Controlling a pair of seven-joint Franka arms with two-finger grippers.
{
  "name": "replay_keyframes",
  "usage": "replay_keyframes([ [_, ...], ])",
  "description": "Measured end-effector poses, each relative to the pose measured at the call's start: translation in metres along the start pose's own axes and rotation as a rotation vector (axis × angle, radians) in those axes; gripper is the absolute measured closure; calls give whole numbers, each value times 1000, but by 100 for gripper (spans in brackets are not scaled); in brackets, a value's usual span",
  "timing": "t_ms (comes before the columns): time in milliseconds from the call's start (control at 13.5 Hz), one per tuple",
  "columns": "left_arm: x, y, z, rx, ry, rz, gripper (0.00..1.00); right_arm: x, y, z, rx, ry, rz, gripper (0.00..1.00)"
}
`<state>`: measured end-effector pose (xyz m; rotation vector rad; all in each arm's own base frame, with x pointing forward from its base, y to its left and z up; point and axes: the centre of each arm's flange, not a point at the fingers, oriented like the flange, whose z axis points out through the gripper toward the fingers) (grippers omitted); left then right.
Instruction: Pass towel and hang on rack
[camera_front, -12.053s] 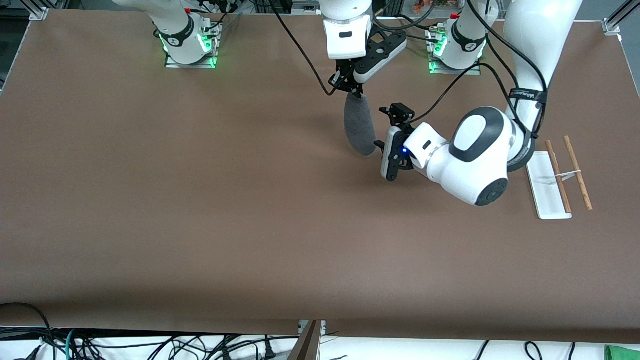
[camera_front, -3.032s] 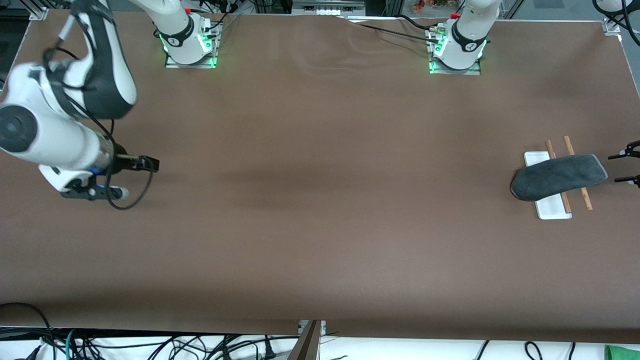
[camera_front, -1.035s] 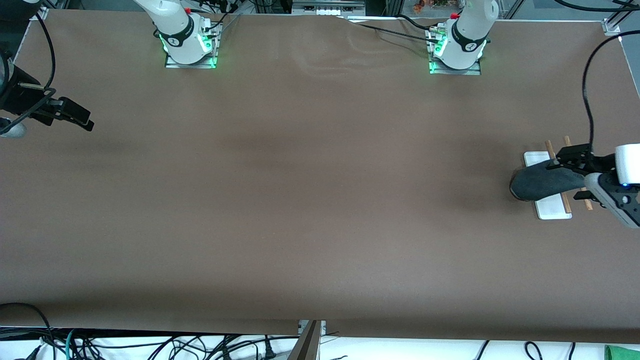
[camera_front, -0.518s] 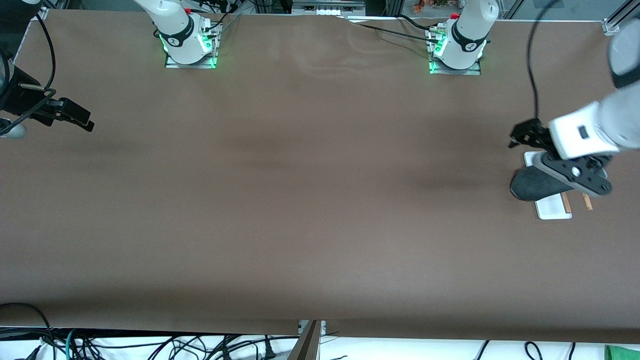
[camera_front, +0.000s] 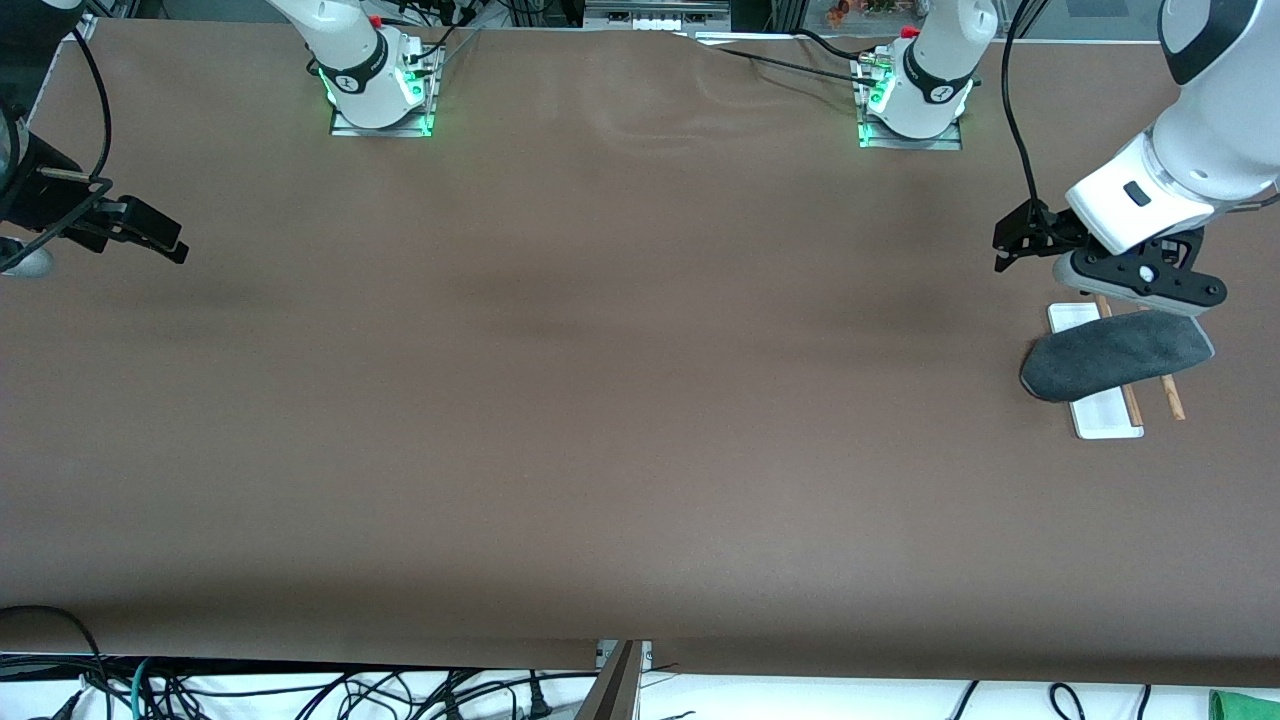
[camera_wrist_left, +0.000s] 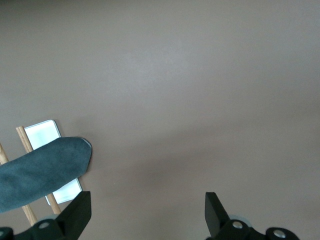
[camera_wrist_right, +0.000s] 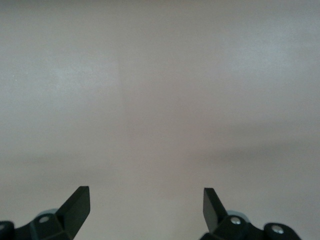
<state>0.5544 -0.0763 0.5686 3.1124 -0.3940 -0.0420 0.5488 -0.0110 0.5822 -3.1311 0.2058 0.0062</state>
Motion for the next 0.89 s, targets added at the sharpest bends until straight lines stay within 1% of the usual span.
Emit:
replay_keyframes([
  [887,-7,-19,11,-2,-13,-46,0,1,0,1,0,-3,0,0],
])
